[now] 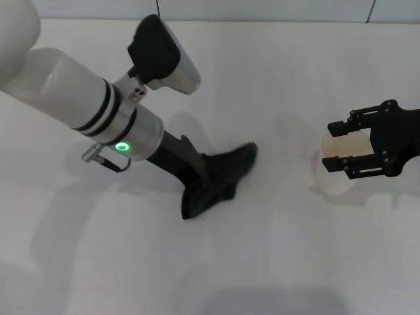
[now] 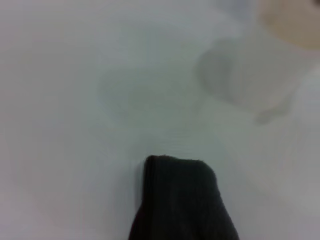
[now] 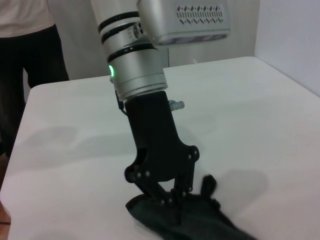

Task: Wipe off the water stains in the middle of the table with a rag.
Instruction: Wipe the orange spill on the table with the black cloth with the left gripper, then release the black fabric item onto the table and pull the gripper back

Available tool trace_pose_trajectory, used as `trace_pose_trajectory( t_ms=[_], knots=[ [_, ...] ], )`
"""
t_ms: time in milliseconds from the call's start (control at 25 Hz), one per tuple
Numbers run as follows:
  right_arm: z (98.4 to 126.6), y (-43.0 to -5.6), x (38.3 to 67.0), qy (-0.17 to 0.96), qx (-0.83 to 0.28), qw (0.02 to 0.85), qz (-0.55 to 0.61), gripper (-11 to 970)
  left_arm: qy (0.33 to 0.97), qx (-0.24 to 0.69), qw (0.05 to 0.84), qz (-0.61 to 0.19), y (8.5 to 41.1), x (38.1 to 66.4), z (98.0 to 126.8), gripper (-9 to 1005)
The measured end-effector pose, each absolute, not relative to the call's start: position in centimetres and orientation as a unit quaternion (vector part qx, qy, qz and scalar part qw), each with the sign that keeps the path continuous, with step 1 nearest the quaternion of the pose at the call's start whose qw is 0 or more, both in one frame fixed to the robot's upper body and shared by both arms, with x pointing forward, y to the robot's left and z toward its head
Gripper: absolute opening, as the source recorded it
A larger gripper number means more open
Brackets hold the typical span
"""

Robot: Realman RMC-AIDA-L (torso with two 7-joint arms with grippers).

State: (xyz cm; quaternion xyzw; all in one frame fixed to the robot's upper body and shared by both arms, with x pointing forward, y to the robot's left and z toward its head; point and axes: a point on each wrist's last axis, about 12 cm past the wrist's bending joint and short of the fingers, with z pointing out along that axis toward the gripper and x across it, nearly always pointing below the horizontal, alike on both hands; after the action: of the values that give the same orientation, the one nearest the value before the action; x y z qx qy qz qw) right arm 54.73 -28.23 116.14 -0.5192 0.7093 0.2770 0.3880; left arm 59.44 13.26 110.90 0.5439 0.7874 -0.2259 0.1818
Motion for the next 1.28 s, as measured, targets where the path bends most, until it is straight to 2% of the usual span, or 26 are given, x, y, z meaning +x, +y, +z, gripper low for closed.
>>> trace_pose_trajectory(
  t_ms=[240,640,960,1280],
  knots=[
    [116.1,-28.3,54.6,0.709,-0.52,0.387,0.278,629,0.782,0.545,0.179,-0.243,13.2,58.6,111.0,177],
    [116.1,-28.3,54.6,0.709,-0.521,0.385,0.279,628,0.792,0.532,0.191,-0.23,14.1,58.9,110.5,210],
    [116.1,-28.3,54.6,0.709,-0.521,0.385,0.279,628,0.785,0.53,0.213,-0.238,14.3,58.8,111.1,236],
    [116.1,-28.5,54.6,0.71,-0.518,0.387,0.278,629,0.772,0.522,0.264,-0.249,16.0,58.1,112.4,421]
  ],
)
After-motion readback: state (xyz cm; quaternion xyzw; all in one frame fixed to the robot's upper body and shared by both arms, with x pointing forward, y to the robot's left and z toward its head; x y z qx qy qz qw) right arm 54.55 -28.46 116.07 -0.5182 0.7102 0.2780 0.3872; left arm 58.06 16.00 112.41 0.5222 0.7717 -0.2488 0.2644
